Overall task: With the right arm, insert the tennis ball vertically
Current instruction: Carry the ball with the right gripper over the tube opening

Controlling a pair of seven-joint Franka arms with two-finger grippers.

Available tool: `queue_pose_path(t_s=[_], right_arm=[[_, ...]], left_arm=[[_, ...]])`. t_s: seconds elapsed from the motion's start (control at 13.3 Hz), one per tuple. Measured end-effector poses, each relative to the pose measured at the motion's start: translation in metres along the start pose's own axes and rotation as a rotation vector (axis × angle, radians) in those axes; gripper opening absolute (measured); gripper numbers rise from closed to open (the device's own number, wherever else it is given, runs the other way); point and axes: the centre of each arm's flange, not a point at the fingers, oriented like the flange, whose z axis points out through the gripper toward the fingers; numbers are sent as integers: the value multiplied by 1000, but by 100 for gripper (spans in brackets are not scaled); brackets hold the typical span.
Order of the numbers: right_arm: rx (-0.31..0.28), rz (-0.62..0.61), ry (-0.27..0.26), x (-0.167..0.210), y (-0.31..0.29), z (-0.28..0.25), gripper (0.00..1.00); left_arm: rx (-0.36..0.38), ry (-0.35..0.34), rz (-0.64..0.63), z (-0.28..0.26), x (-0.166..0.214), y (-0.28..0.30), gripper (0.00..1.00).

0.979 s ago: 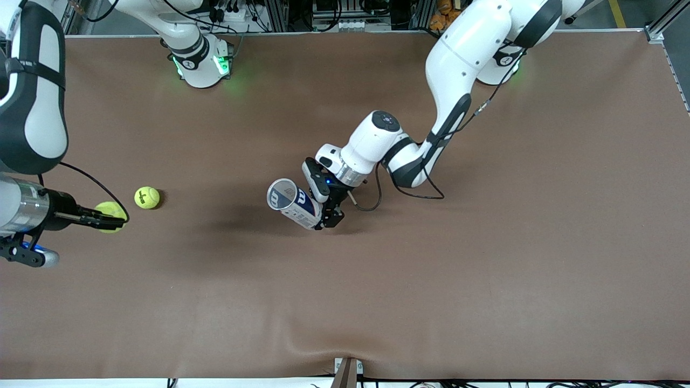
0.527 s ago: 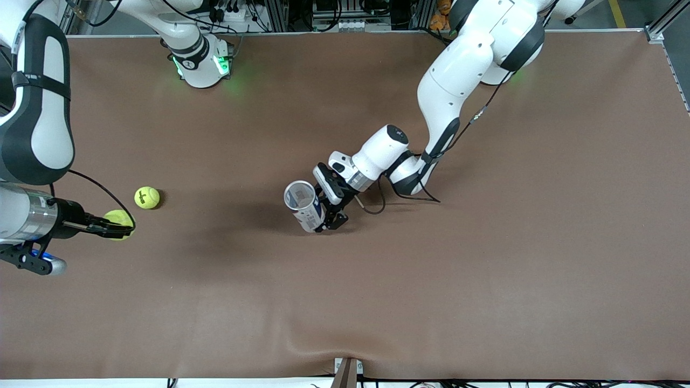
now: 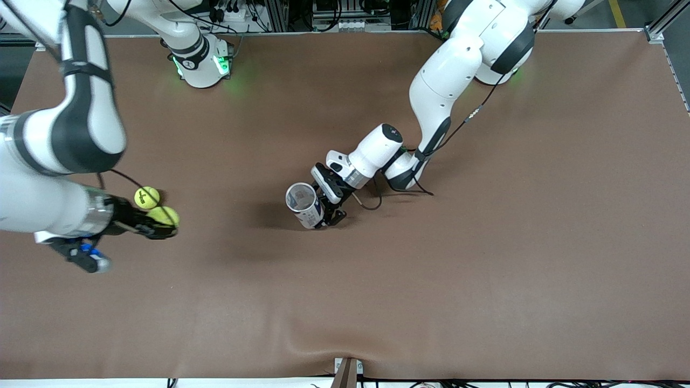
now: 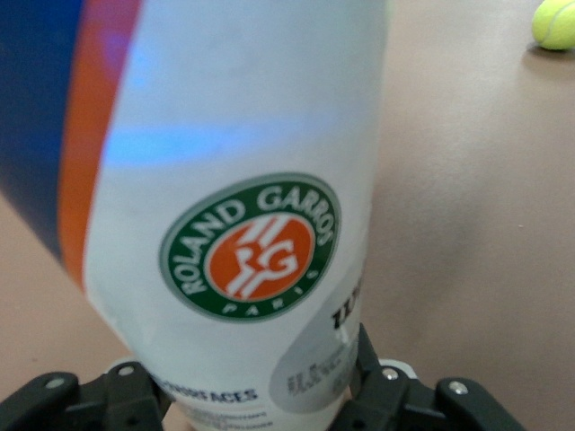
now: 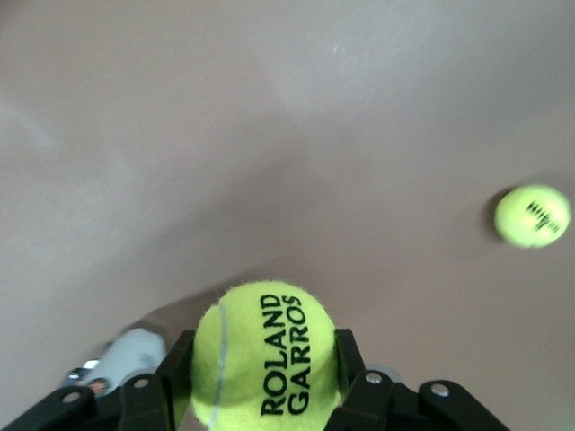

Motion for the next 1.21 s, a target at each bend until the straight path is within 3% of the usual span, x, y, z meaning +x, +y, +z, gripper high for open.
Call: queue_pose_path(t_s=[0.3, 0.75, 1.21], right_arm=[[-8, 58, -2, -49, -53, 10, 66], [26, 93, -28, -116, -112, 10, 66], [30, 111, -15, -166, -155, 31, 66]], left_arm=[[-3, -19, -5, 5, -13, 2, 76], [-1, -25, -7, 8, -19, 0, 78], [-1, -26, -7, 8, -20, 0, 81]])
